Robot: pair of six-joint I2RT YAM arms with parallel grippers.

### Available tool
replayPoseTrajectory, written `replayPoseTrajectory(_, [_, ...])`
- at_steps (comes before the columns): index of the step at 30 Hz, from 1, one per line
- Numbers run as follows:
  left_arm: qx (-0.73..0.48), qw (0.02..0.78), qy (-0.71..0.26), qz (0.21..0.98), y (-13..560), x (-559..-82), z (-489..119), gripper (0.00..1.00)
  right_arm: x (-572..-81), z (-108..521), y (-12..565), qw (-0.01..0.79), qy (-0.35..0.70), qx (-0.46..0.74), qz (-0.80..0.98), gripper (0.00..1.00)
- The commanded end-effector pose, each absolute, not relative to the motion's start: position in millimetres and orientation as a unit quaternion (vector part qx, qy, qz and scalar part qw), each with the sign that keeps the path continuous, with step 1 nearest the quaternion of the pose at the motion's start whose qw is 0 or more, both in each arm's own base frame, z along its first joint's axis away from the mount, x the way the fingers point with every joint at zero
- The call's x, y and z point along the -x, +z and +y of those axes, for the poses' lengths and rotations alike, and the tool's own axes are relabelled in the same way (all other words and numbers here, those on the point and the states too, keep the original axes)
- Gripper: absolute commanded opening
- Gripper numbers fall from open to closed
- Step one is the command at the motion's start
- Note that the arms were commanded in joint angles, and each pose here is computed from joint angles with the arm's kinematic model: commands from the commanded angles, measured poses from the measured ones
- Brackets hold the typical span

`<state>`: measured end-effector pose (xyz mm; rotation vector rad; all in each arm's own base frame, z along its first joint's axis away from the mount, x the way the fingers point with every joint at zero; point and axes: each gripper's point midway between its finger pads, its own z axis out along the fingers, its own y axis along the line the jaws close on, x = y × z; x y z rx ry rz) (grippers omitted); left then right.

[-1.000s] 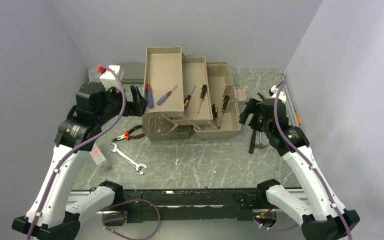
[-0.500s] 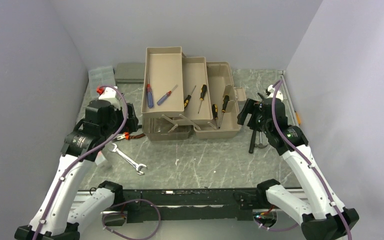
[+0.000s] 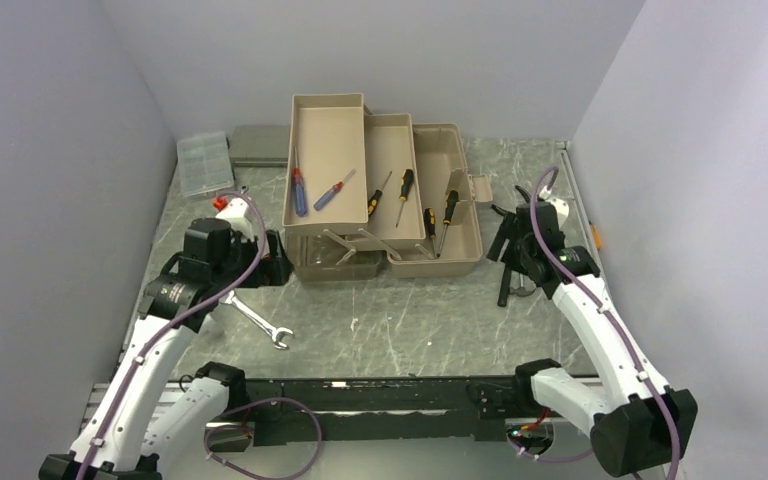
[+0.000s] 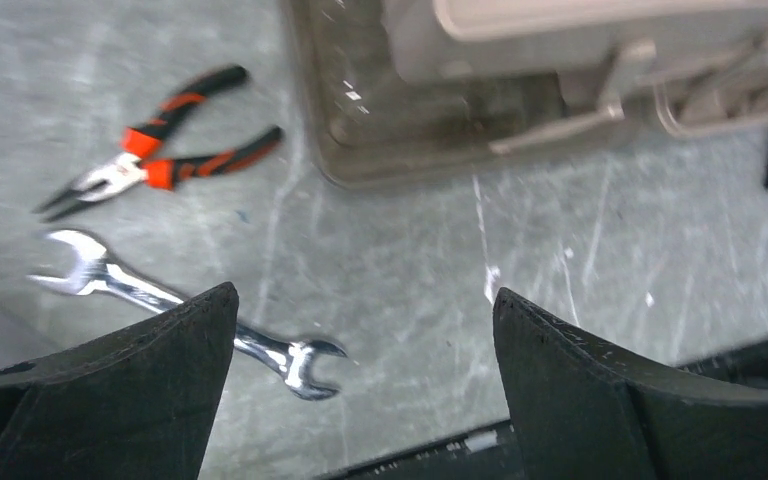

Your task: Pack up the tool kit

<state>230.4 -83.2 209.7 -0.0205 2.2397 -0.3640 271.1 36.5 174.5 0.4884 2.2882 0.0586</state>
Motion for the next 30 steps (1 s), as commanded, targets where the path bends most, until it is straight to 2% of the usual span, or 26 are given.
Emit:
replayPoseTrajectory(1, [-0.055,0.391,-0.252,0.884,203,-215,-123,0.98,-263,29,140,0.362,0.019,-0.225,0.905,0.74])
replayPoseTrajectory(4, [-0.078,0.379,-0.276,0.88,195,-206,-132,0.98,-266,30,115,0.339,0.021,-0.235,0.911,0.71])
replayPoseTrajectory(8, [-0.105,0.401,-0.272,0.868,202,-201,-130,0.99,-275,26,87,0.31,0.003,-0.243,0.919,0.64])
replayPoseTrajectory(13, [-0.136,0.423,-0.289,0.848,217,-195,-135,0.99,-285,17,68,0.291,-0.027,-0.241,0.925,0.61])
replayPoseTrajectory(22, [-0.17,0.411,-0.338,0.829,220,-184,-152,0.99,-300,-3,41,0.257,-0.056,-0.24,0.935,0.5])
replayPoseTrajectory(28, [-0.174,0.414,-0.335,0.828,223,-186,-151,0.99,-304,6,13,0.219,-0.032,-0.227,0.948,0.44])
replayPoseTrajectory(30, [-0.178,0.411,-0.343,0.826,225,-185,-154,0.99,-306,11,7,0.204,-0.021,-0.22,0.954,0.37])
